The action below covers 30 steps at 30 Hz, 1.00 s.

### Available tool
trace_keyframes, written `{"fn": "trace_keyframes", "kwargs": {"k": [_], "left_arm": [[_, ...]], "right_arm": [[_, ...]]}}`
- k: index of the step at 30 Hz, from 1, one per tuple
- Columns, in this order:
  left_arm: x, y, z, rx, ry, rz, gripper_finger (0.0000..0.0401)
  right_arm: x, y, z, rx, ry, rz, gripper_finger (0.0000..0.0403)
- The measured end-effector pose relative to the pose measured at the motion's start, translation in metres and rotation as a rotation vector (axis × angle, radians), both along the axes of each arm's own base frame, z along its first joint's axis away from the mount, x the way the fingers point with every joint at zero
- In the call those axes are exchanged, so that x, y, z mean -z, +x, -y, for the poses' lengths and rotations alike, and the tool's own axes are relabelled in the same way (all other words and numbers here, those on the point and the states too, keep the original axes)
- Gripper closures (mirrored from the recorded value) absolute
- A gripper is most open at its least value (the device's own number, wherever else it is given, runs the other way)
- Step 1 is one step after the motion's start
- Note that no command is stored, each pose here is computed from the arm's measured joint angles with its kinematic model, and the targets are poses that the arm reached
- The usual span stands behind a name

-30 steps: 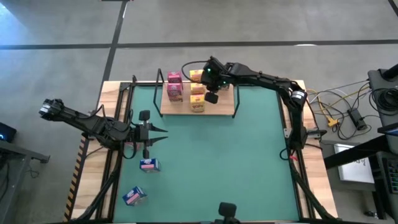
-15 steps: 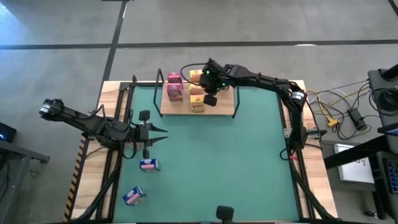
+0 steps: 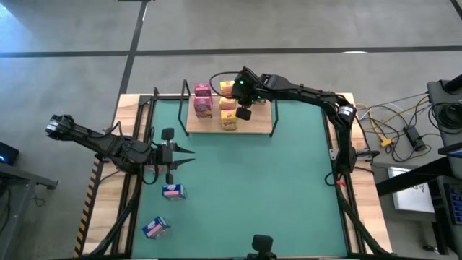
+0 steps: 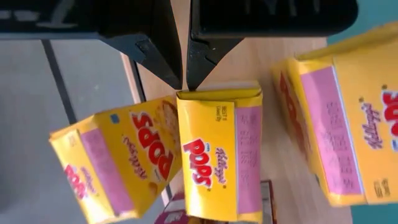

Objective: Stack cereal on shelf
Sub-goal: Adjust the yellow cereal boxes on the shelf

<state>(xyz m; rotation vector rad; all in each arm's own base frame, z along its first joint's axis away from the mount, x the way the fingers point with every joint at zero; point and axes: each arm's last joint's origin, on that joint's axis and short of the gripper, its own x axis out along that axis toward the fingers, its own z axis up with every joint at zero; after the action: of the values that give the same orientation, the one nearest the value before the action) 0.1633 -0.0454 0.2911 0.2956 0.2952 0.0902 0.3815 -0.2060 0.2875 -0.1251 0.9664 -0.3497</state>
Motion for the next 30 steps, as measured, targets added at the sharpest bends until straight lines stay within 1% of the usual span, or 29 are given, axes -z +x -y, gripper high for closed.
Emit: {"fn": "trace_keyframes", "kwargs": {"k": [4,8,11,14,16,20,23,28,30], "left_arm": [[0.000,0.000,0.000,0.000,0.000,0.000,0.0324],[0.000,0.000,0.000,0.000,0.000,0.000,0.0324],[0.000,0.000,0.000,0.000,0.000,0.000,0.0324],[0.000,0.000,0.000,0.000,0.000,0.000,0.0324],[0.000,0.000,0.000,0.000,0.000,0.000,0.0324],[0.000,0.000,0.000,0.000,0.000,0.000,0.0324],[0.000,0.000,0.000,0.000,0.000,0.000,0.0324],[0.000,0.000,0.000,0.000,0.000,0.000,0.0324],[0.000,0.000,0.000,0.000,0.000,-0.001,0.0324]], "right_arm": [[-0.001,0.001,0.001,0.002,-0.022,0.014,0.0390],[-0.002,0.000,0.002,0.032,-0.050,-0.002,0.0390],[-0.008,-0.003,0.001,0.043,-0.060,0.008,0.0390],[-0.022,-0.005,-0.003,0.059,-0.074,0.066,0.0390],[-0.030,-0.005,-0.005,0.049,-0.061,0.130,0.0390],[-0.037,0.002,-0.007,-0.046,0.030,0.273,0.0390],[-0.036,0.009,-0.007,-0.099,0.053,0.353,0.0390],[-0.019,0.016,-0.005,-0.110,0.059,0.354,0.0390],[-0.016,0.018,-0.004,-0.112,0.058,0.357,0.0390]]}}
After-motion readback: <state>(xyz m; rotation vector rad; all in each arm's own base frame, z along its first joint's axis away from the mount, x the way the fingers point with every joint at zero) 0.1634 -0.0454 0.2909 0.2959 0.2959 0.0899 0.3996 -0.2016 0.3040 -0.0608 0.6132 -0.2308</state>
